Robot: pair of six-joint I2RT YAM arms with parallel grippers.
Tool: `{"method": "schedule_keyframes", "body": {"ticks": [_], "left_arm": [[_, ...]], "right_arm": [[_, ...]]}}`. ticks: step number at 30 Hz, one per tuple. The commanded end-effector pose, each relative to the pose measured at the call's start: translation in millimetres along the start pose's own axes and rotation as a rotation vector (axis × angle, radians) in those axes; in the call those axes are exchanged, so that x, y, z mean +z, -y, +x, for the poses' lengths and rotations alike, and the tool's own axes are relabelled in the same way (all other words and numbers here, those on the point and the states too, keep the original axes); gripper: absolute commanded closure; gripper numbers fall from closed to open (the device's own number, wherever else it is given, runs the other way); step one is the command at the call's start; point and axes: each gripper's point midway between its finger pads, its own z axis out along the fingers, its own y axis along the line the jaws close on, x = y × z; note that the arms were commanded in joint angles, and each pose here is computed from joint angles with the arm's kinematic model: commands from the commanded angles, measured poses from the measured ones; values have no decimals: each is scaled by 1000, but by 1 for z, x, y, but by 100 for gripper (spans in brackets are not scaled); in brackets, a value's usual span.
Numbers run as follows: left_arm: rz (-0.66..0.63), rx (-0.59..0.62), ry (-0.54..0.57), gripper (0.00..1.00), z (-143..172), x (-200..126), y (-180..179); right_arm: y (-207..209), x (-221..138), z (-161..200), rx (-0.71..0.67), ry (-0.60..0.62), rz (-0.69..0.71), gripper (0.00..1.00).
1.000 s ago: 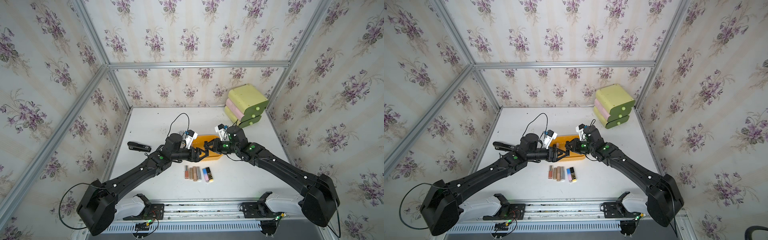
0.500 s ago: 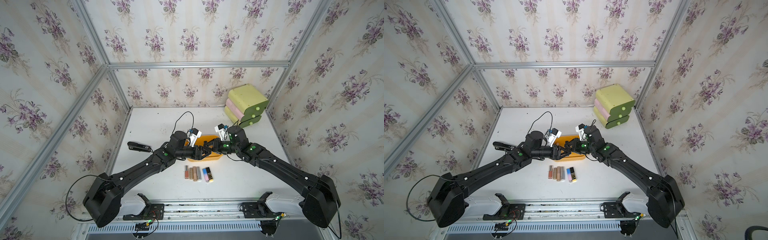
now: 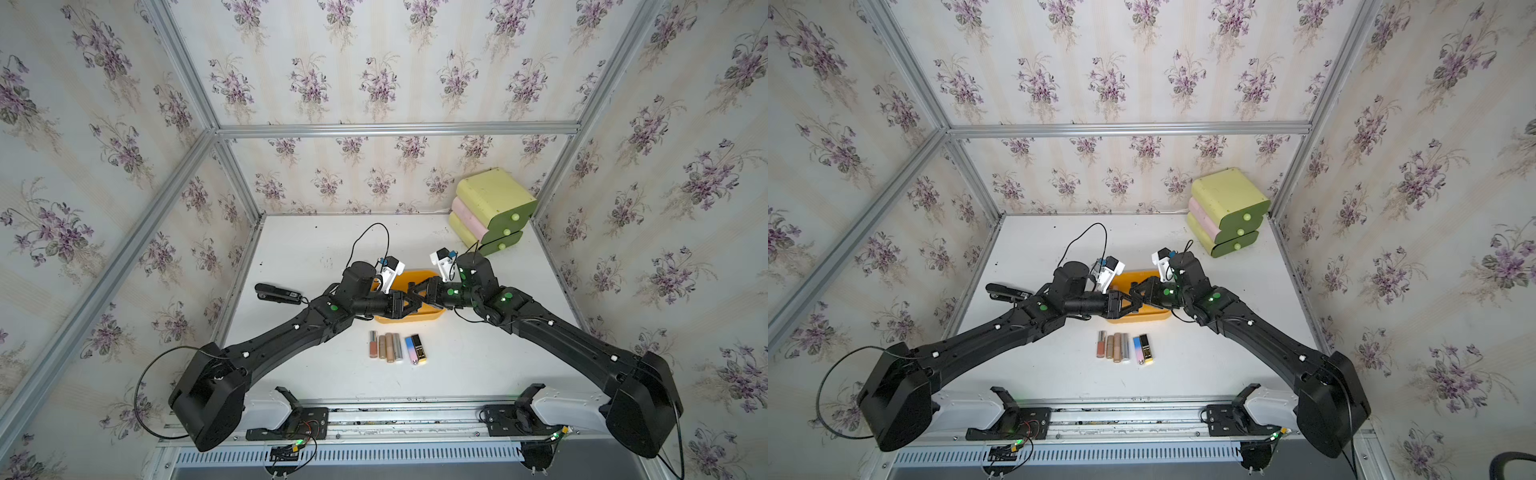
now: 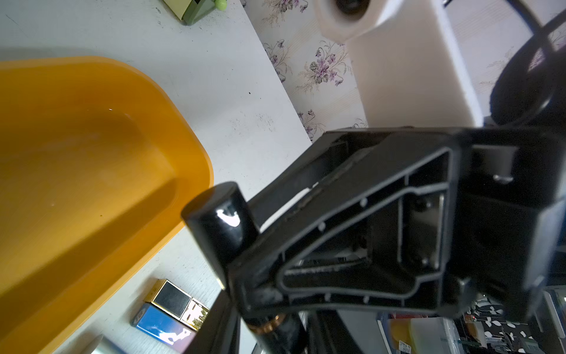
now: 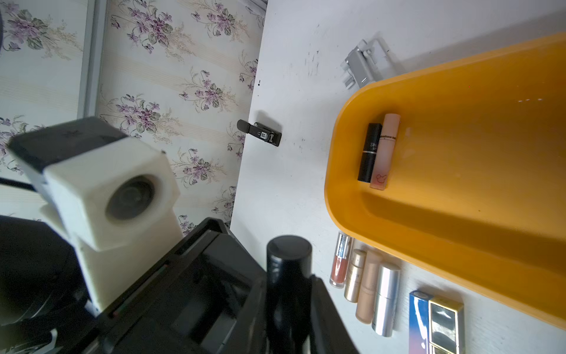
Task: Put the lipstick into the storage box
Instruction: Place the lipstick in the storage box.
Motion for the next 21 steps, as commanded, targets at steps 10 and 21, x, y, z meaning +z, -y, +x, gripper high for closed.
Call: {"method": "schedule_keyframes", "body": {"ticks": [10,21], "left_arm": [[-40,-17,49,89,-10,0,-7],[-139,-79,88,90,-16,-7,-30]], "right_arm": [[-7,2,1,-22,4,-31,65],[-14,-10,1,-56,37,-41,28]]}}
